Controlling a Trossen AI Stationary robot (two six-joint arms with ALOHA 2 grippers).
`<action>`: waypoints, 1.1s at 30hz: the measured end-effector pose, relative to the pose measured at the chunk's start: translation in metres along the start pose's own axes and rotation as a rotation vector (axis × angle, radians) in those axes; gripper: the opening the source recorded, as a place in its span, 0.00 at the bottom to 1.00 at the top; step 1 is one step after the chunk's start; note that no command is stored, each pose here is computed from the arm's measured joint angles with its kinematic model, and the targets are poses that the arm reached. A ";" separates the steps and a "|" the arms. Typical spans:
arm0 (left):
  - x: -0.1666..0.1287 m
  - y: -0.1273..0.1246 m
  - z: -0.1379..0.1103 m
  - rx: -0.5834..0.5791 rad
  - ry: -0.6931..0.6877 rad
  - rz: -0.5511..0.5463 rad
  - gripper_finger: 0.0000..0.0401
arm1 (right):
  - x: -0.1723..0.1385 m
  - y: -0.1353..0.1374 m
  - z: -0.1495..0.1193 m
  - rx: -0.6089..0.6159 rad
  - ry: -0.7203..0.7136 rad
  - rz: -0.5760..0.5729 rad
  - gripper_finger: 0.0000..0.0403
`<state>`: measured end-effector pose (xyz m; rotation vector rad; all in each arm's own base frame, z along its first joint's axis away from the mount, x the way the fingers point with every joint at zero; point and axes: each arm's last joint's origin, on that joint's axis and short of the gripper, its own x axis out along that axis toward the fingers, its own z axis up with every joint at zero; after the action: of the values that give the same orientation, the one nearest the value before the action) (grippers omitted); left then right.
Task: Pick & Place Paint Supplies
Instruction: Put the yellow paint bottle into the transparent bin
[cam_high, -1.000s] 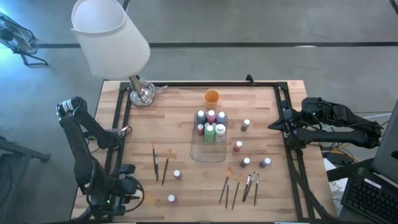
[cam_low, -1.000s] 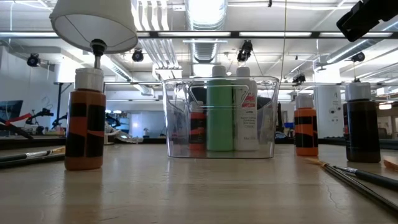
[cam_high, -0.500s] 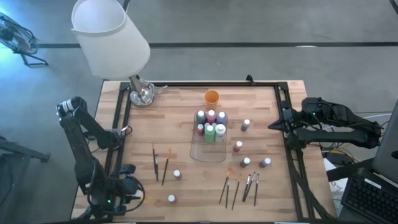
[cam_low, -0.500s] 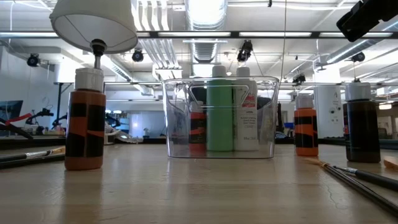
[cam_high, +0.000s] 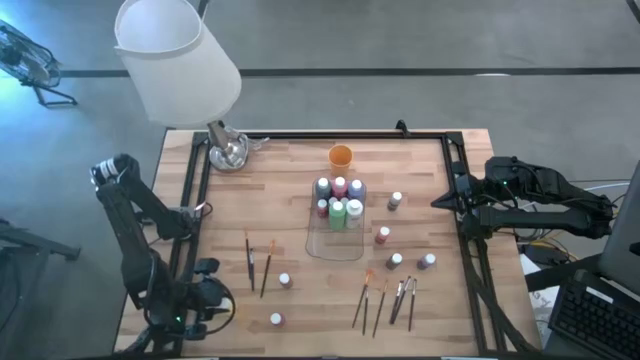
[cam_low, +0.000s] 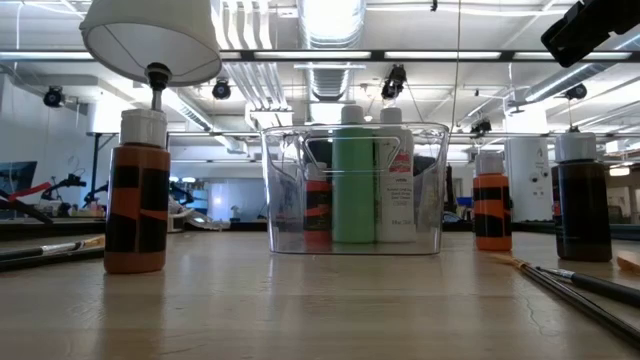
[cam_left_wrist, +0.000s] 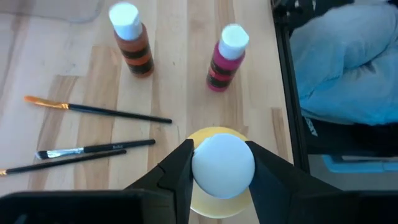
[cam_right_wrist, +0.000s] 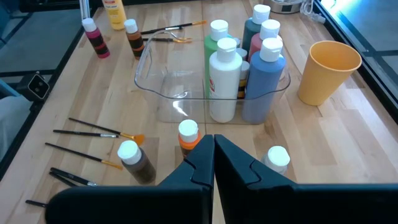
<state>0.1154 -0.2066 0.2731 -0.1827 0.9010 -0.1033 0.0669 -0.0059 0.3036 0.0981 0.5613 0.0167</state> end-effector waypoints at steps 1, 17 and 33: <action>-0.001 0.001 0.002 -0.001 -0.005 0.003 0.32 | 0.000 0.000 0.000 0.000 0.000 0.000 0.02; -0.005 0.024 0.051 0.051 -0.103 0.128 0.32 | 0.000 0.000 0.000 0.000 0.000 0.000 0.02; -0.016 0.073 0.112 0.031 -0.158 0.367 0.32 | 0.000 0.000 0.000 0.000 0.000 0.000 0.02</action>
<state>0.1950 -0.1196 0.3384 0.0054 0.7618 0.2351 0.0669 -0.0059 0.3036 0.0980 0.5610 0.0167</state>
